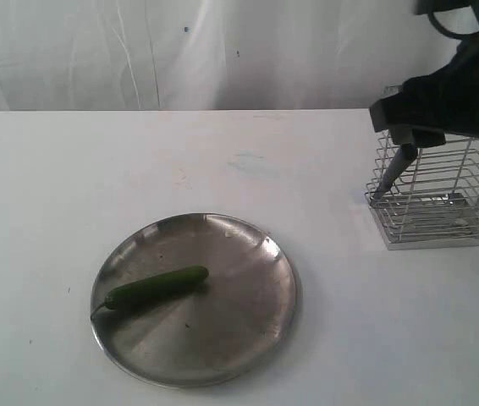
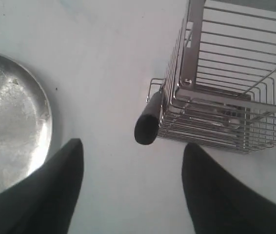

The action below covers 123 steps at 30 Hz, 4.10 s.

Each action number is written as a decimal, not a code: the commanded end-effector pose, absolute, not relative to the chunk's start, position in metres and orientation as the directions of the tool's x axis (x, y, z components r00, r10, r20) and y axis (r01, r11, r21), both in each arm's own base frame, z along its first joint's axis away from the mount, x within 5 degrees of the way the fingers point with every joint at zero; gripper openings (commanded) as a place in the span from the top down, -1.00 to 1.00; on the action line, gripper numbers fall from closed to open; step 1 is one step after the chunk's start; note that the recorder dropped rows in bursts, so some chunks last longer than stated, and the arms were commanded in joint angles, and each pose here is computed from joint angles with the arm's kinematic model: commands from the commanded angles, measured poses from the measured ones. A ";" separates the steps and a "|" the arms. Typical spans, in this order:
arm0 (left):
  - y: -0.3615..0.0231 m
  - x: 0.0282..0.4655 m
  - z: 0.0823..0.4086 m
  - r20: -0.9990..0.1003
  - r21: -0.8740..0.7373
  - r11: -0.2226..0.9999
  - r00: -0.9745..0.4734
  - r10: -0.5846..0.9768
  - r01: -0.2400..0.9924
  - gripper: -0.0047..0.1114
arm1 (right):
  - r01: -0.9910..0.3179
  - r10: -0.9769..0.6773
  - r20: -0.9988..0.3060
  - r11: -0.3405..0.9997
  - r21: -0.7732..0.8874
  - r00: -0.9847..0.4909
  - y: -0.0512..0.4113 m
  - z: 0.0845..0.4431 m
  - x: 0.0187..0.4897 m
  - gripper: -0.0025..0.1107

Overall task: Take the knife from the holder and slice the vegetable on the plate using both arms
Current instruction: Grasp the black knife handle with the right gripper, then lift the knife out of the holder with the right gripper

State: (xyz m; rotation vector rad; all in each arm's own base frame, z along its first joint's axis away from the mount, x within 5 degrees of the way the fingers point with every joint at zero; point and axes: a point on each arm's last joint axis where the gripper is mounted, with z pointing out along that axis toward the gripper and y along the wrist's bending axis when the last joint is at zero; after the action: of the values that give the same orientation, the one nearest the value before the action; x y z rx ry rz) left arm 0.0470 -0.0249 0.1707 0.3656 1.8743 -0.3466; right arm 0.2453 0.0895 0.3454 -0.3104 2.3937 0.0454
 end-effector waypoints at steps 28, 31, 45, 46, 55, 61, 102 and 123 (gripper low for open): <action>-0.025 0.047 0.169 -0.945 -0.067 0.909 -0.318 0.074 0.411 0.92 | -0.216 -0.243 -0.576 0.969 -0.116 -0.781 0.096 0.271 0.318 0.30; -0.025 0.047 0.169 -0.945 -0.067 0.909 -0.318 0.074 0.411 0.92 | -0.216 -0.241 -0.592 0.970 -0.114 -0.769 0.097 0.276 0.320 0.31; -0.025 0.047 0.169 -0.945 -0.067 0.909 -0.318 0.074 0.411 0.92 | -0.222 -0.272 -0.603 0.962 -0.158 -0.750 0.095 0.283 0.324 0.33; -0.025 0.047 0.169 -0.945 -0.067 0.909 -0.318 0.074 0.411 0.92 | -0.223 -0.276 -0.603 0.961 -0.163 -0.748 0.095 0.283 0.324 0.36; -0.025 0.047 0.169 -0.945 -0.067 0.909 -0.318 0.074 0.411 0.92 | -0.212 -0.286 -0.581 0.958 -0.193 -0.762 0.091 0.292 0.321 0.81; -0.025 0.047 0.169 -0.945 -0.067 0.909 -0.318 0.074 0.411 0.92 | -0.194 -0.272 -0.602 0.962 -0.193 -0.751 0.086 0.311 0.309 0.82; -0.025 0.047 0.169 -0.945 -0.066 0.909 -0.318 0.076 0.412 0.92 | -0.411 -0.194 -0.794 0.908 0.077 -0.577 0.087 0.418 0.169 0.82; -0.025 0.047 0.169 -0.945 -0.066 0.909 -0.318 0.076 0.412 0.92 | -0.596 -0.061 -0.947 0.789 0.148 -0.316 0.123 0.258 0.148 0.92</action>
State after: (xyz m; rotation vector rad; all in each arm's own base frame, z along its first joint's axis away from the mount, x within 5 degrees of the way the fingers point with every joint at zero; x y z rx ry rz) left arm 0.0470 -0.0249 0.1707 0.3677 1.8738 -0.3448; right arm 0.1467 0.1210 0.2666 -0.5063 1.8720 0.5736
